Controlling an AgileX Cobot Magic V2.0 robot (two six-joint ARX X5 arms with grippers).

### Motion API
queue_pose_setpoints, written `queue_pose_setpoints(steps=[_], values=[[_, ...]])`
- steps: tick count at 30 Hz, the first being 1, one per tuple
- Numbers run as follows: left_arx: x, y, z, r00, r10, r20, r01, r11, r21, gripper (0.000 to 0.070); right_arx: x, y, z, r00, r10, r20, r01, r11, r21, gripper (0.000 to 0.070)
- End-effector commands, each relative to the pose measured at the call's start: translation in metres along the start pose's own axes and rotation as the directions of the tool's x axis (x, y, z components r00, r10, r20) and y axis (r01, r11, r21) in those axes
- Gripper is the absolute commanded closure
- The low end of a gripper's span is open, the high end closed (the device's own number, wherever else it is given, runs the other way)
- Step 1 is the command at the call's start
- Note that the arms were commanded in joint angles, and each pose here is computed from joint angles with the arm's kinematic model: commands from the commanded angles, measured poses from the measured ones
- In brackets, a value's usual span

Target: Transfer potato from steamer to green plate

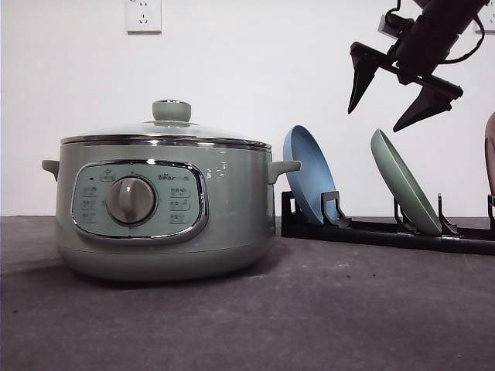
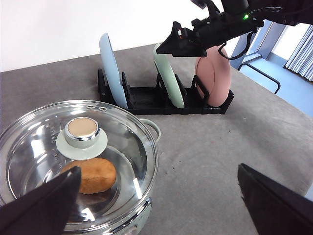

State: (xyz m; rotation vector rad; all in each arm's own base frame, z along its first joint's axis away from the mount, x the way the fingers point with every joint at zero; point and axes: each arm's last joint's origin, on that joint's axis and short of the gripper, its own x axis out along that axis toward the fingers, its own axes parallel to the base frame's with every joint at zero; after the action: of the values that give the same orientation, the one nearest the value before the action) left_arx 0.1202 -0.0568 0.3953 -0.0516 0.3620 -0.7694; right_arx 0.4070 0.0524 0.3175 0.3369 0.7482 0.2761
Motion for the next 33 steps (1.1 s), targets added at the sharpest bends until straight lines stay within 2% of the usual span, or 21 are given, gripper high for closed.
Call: queue_pose_setpoints(steps=[1, 3, 7, 17, 20, 24, 28, 33], values=[[-0.002, -0.002, 0.006, 1.0, -0.011, 0.02, 0.011, 1.0, 0.013, 0.007, 0.01, -0.002, 0.003, 1.0, 0.002, 0.006, -0.002, 1.0, 0.021, 0.0171], [-0.002, -0.002, 0.006, 1.0, -0.01, 0.017, 0.01, 1.0, 0.011, 0.007, 0.013, -0.003, 0.003, 1.0, 0.001, 0.006, -0.001, 1.0, 0.029, 0.018], [-0.002, -0.002, 0.004, 1.0, -0.01, 0.003, 0.01, 1.0, 0.005, 0.007, 0.016, -0.005, 0.003, 1.0, 0.0, 0.006, -0.001, 0.999, 0.048, 0.0268], [-0.002, -0.002, 0.004, 1.0, -0.01, 0.001, 0.01, 1.0, 0.004, 0.007, 0.023, -0.008, 0.0, 1.0, -0.002, -0.012, 0.003, 0.997, 0.076, 0.0312], [-0.002, -0.002, 0.004, 1.0, -0.01, 0.001, 0.01, 1.0, 0.004, 0.007, 0.024, -0.008, 0.0, 1.0, -0.006, -0.012, 0.007, 0.997, 0.078, 0.045], [-0.002, -0.002, 0.004, 1.0, -0.01, 0.001, 0.01, 1.0, 0.004, 0.007, 0.024, -0.008, -0.001, 1.0, -0.008, -0.02, 0.009, 0.996, 0.085, 0.0533], [-0.002, -0.002, 0.004, 1.0, -0.009, 0.001, 0.009, 1.0, 0.004, 0.007, 0.024, -0.009, -0.001, 1.0, -0.016, -0.026, 0.018, 0.996, 0.088, 0.069], [-0.002, -0.002, 0.004, 1.0, -0.01, -0.002, 0.01, 1.0, 0.002, 0.007, 0.023, -0.012, 0.0, 1.0, -0.013, -0.021, 0.016, 0.991, 0.13, 0.0699]])
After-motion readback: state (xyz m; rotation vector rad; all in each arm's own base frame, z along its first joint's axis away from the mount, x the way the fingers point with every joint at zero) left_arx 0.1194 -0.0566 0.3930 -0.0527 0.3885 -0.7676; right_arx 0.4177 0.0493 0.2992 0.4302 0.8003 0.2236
